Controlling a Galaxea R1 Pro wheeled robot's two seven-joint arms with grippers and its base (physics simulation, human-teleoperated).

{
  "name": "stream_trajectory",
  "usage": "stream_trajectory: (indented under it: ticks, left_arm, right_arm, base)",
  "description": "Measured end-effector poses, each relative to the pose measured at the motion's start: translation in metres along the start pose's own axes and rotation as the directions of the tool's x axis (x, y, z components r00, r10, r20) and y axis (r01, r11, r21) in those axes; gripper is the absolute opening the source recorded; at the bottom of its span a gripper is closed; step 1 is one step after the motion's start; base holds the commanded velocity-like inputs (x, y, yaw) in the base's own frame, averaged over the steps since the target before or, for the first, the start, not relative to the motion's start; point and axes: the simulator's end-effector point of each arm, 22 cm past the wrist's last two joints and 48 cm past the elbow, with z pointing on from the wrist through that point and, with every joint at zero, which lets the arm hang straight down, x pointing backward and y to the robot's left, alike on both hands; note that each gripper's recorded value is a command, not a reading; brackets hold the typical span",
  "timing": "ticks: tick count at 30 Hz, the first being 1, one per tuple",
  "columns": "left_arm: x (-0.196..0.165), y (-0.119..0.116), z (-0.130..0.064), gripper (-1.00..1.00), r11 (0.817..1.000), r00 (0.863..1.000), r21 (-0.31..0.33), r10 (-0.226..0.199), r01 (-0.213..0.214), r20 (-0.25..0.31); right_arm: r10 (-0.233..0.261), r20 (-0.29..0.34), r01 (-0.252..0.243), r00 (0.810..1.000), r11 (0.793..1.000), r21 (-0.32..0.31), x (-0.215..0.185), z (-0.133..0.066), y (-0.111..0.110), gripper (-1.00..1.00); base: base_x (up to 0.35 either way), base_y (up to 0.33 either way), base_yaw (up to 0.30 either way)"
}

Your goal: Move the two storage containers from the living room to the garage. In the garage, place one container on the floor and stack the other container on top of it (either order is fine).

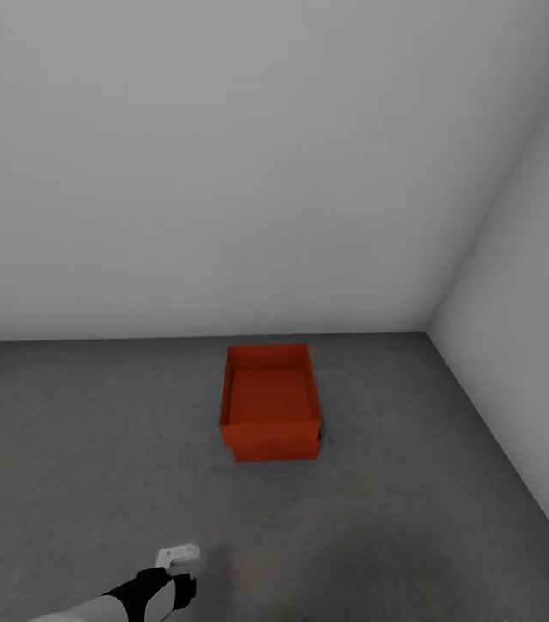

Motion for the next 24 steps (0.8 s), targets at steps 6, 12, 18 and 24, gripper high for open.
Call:
stream_trajectory:
  ticks: [6, 12, 18, 24]
  left_arm:
    - [0.013, 0.0, 0.0, 1.0, 1.0, 1.0, 0.001, 0.004, -0.004, -0.012]
    - [0.043, -0.003, 0.0, 1.0, 1.0, 0.999, 0.005, 0.011, -0.011, -0.046]
    - [0.065, 0.001, 0.0, 1.0, 1.0, 0.997, 0.003, 0.013, -0.012, -0.071]
    - [0.087, 0.006, 0.0, 1.0, 1.0, 0.996, -0.002, 0.015, -0.016, -0.093]
  right_arm:
    - [-0.001, -0.002, 0.001, 1.0, 1.0, 0.008, 0.002, -0.001, -0.004, 1.0]
    - [-0.001, 0.001, 0.001, 1.0, 1.0, 0.018, 0.018, -0.002, -0.009, 1.0]
    - [-0.004, -0.011, 0.004, 1.0, 1.0, 0.01, 0.044, -0.006, -0.003, 1.0]
    - [-0.004, -0.011, 0.004, 1.0, 1.0, 0.008, 0.051, -0.008, -0.001, 1.0]
  base:
    - [0.0, 0.0, -0.126]
    - [0.0, 0.0, -0.126]
    - [0.0, 0.0, -0.126]
    - [0.0, 0.0, -0.094]
